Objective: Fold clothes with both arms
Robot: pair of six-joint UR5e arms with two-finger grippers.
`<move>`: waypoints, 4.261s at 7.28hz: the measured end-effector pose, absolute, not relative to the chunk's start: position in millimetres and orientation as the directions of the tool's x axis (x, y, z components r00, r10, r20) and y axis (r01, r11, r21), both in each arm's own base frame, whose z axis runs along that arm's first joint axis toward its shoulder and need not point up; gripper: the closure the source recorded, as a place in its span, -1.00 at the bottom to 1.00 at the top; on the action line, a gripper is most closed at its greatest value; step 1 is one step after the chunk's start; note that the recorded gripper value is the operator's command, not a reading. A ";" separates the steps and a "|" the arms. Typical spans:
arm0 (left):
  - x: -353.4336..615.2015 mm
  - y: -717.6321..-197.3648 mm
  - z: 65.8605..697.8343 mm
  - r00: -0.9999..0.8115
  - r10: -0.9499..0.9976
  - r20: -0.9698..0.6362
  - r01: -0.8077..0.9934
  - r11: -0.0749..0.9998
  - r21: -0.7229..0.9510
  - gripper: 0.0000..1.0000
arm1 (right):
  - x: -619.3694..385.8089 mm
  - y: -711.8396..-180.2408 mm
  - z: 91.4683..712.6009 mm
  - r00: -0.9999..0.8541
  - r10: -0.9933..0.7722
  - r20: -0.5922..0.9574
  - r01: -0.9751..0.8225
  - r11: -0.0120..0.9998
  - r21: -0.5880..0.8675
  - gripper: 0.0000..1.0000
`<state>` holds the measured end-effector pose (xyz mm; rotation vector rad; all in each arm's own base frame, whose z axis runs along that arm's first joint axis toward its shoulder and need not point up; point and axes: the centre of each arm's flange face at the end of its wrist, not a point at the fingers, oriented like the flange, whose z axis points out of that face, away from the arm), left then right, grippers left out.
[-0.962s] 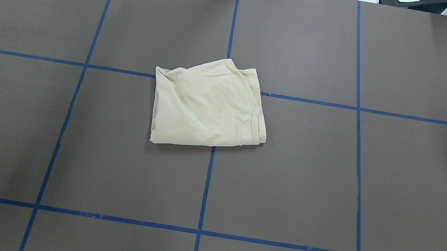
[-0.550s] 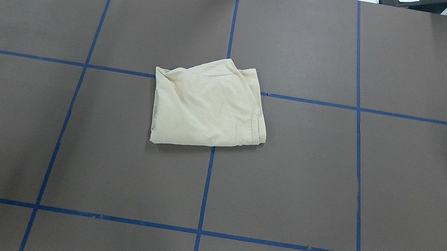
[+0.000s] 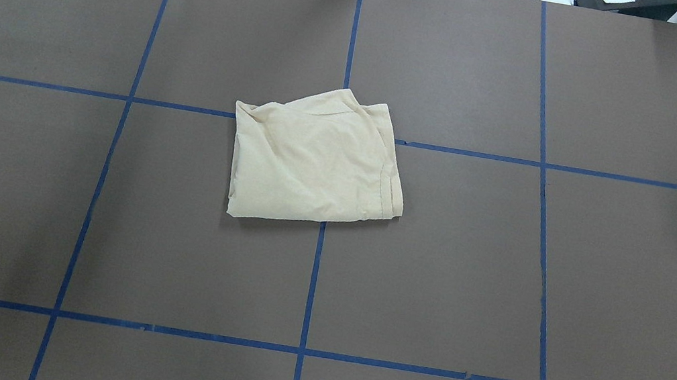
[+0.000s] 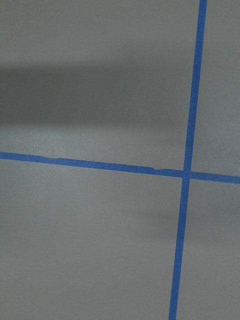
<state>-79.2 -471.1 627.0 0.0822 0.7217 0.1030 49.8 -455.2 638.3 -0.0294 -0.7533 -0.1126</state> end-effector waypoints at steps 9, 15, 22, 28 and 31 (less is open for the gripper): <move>-79.5 -474.8 622.0 0.751 0.004 -0.660 0.029 0.999 0.039 -0.99 | 50.5 -462.1 634.5 0.727 -0.093 0.680 0.096 0.995 0.033 -0.99; -79.7 -478.0 618.2 0.753 0.006 -0.658 0.031 0.999 0.044 -0.99 | 50.3 -462.6 634.1 0.732 0.020 0.681 0.013 0.999 -0.043 -0.99; -79.4 -478.9 618.0 0.750 0.011 -0.661 0.028 0.998 0.048 -0.99 | 49.6 -465.1 636.8 0.732 0.023 0.681 0.014 0.999 -0.049 -0.99; -79.3 -477.0 629.2 0.749 0.008 -0.662 0.021 0.999 0.035 -0.99 | 49.6 -469.7 644.9 0.733 0.031 0.680 0.016 0.998 -0.062 -0.99; -79.0 -475.0 656.6 0.750 0.005 -0.662 0.024 0.999 0.034 -0.99 | 49.7 -469.6 646.4 0.733 0.033 0.679 0.016 0.998 -0.066 -0.99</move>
